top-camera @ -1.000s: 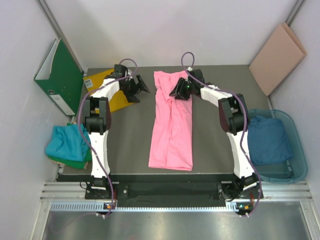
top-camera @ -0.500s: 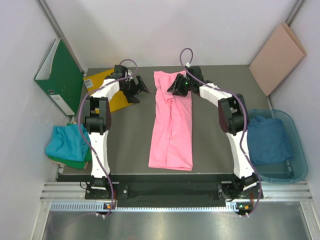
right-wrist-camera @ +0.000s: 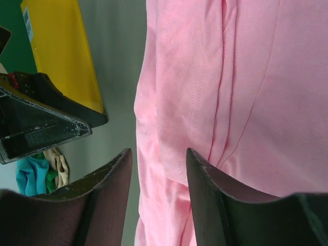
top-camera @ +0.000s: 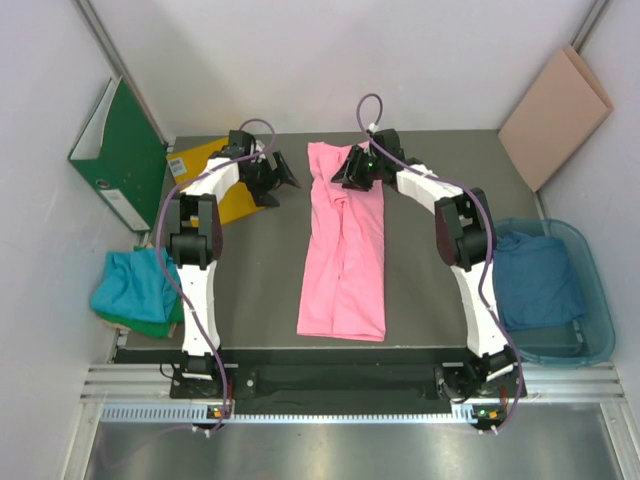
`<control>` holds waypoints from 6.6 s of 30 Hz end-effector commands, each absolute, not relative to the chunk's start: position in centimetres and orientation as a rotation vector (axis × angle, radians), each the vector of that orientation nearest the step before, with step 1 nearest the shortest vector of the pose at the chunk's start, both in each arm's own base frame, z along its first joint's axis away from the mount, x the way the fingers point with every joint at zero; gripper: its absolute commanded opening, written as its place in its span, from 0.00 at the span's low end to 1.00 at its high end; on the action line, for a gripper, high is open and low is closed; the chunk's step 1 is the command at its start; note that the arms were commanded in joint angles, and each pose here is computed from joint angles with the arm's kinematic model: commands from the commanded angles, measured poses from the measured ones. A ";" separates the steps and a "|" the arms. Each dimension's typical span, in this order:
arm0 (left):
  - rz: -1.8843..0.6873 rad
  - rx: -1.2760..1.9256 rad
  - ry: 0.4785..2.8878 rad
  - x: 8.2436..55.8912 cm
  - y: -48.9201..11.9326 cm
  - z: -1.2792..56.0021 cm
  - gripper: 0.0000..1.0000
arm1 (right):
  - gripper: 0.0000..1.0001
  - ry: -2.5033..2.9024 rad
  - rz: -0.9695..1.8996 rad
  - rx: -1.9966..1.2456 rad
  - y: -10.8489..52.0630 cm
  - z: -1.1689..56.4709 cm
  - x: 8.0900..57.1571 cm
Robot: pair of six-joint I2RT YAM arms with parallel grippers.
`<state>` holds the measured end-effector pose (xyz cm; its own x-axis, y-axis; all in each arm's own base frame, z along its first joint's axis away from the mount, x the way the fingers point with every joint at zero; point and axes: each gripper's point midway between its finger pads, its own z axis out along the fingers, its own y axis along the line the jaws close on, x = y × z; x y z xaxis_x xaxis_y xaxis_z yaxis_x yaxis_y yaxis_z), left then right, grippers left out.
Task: Fold and stack the t-shirts
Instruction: Rotate the tshirt 90 degrees, then grab the bottom of the folded rectangular tshirt with both arms
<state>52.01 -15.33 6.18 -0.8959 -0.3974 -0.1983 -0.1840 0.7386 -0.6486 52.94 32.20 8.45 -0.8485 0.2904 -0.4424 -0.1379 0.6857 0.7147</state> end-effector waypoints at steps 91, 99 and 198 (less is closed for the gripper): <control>-0.995 -0.325 2.490 53.0 -16.4 11.7 0.99 | 0.68 2.203 0.954 -0.133 33.1 16.0 50.5; -0.996 -0.320 2.497 52.7 -16.7 12.0 0.99 | 0.00 2.238 1.055 -0.092 33.8 13.1 52.7; -1.053 -0.198 2.656 40.5 -18.1 12.1 0.99 | 0.60 2.478 0.886 -0.030 22.3 14.8 36.9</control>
